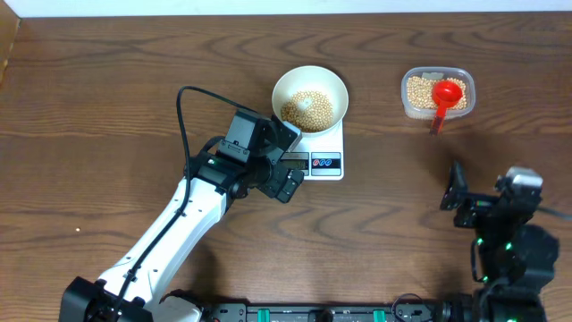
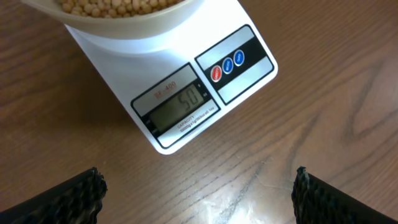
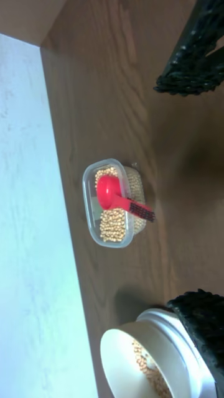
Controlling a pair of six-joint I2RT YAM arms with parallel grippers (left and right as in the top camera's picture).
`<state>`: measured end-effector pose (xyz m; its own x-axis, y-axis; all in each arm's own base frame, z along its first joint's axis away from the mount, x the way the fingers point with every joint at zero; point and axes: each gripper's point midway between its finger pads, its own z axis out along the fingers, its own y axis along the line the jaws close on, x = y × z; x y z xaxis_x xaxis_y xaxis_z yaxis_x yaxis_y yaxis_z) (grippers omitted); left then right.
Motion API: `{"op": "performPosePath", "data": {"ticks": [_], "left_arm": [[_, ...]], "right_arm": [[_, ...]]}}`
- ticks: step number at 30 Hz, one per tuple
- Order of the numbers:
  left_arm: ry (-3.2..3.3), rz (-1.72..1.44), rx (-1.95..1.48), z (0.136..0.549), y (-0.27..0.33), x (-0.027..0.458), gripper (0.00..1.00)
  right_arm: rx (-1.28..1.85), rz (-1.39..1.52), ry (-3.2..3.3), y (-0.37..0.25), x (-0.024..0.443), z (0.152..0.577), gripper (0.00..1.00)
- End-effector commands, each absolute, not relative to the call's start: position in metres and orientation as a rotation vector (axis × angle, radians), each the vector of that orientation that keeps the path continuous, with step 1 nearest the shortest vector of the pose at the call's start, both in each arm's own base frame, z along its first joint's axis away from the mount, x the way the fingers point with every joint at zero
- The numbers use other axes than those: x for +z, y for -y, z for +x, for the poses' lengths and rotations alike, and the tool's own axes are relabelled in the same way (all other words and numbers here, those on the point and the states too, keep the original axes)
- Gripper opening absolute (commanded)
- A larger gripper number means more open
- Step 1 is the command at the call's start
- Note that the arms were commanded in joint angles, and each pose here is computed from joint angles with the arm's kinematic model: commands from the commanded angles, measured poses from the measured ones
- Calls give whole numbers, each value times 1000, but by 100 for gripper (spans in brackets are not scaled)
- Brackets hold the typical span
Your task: Scoop item into bowl and weigh 50g on scale
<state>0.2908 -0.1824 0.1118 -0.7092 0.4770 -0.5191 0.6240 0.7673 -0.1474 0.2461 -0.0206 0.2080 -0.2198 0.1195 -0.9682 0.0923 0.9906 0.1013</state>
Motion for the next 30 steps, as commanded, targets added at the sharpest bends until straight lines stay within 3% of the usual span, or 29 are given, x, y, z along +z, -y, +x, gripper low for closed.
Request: {"op": "performPosePath", "data": {"ticks": [1,15,30], "left_arm": [[-2493,820,-426,292,181,116,98],[-2493,820,-426,292,181,116,98],[-2493,820,-426,292,181,116,98]], "right_arm": [[-7,154,-1762,24,192,241,99],[-17,147,-1705,24,153,240,99],[21,105,-1659,15,157,244,99]]}}
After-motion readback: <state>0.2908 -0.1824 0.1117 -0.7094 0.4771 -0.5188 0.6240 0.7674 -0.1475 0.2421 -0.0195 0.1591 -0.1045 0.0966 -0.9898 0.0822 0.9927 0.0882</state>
